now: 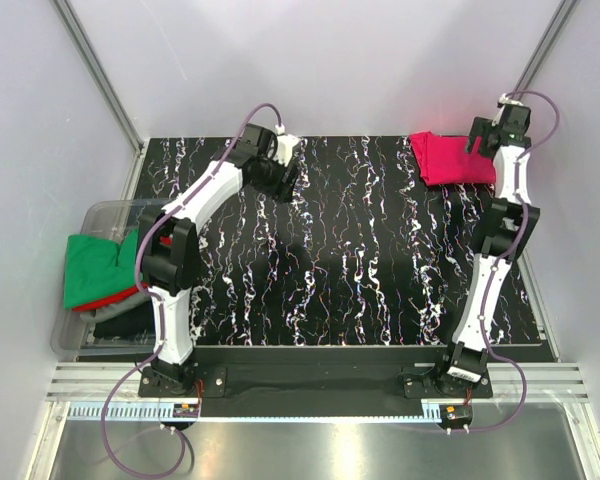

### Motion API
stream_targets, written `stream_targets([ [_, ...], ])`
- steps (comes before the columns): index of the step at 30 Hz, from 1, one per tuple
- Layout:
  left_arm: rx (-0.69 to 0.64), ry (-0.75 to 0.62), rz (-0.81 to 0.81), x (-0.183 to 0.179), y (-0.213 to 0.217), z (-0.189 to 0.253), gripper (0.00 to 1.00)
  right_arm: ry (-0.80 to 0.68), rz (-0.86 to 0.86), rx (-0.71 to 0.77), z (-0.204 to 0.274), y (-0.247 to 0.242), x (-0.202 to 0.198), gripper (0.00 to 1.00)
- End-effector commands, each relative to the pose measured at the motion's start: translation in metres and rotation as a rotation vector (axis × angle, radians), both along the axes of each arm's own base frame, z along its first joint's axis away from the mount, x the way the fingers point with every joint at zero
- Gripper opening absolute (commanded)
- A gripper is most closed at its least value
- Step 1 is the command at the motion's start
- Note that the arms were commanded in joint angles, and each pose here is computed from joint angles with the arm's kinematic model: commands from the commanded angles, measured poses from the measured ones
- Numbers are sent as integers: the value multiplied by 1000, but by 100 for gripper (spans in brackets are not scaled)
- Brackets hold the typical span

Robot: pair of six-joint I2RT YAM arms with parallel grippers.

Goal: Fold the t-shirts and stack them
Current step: Reset both grippers

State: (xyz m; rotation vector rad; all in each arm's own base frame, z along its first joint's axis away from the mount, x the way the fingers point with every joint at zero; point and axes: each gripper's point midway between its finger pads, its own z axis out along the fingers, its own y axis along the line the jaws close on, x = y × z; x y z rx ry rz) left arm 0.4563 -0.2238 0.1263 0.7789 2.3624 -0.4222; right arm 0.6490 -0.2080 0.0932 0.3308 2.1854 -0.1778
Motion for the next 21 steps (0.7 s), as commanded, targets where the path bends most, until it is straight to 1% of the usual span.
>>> stream_targets([
  [1,101,-238,126,47,25,56,87,-259,164,50,167,52,-16,100],
  [2,117,-268,155,56,29,65,95,-257,211,74,171,68,-23,100],
  [3,123,-250,158,63,33,55,99,-230,264,79,172,85,-37,100],
  [4,97,-223,167,65,35,53,99,-217,310,81,172,101,-44,100],
  [5,4,-195,137,66,28,58,99,-197,370,83,169,130,-49,100],
  [6,-62,-149,191,77,53,52,99,-162,422,75,164,147,-66,100],
  [7,-182,-71,282,79,57,52,99,-148,481,96,160,167,-76,100],
  [8,-244,-28,290,78,60,49,99,-130,539,105,155,197,-84,100],
  [9,-217,-43,303,79,70,49,99,-89,557,113,143,213,-100,100],
  [10,-128,-74,245,75,78,43,99,-52,495,75,134,216,-105,100],
  [11,-68,-82,259,72,86,38,99,-23,454,60,125,223,-111,100],
  [12,-51,-95,261,69,90,44,99,29,450,54,108,249,-121,100],
  [13,-35,-95,267,66,92,43,99,43,395,31,106,248,-128,100],
  [14,-9,-92,276,62,97,39,99,58,404,31,101,256,-133,100],
  [15,14,-112,269,57,94,46,99,79,416,44,93,266,-143,100],
  [17,139,-159,293,51,105,49,99,85,433,104,90,277,-148,100],
  [18,149,-192,261,43,98,63,99,85,423,160,91,283,-151,100],
  [19,160,-182,246,36,98,65,99,82,429,200,93,290,-152,100],
  [21,133,-178,255,27,99,80,99,50,382,259,106,295,-148,99],
])
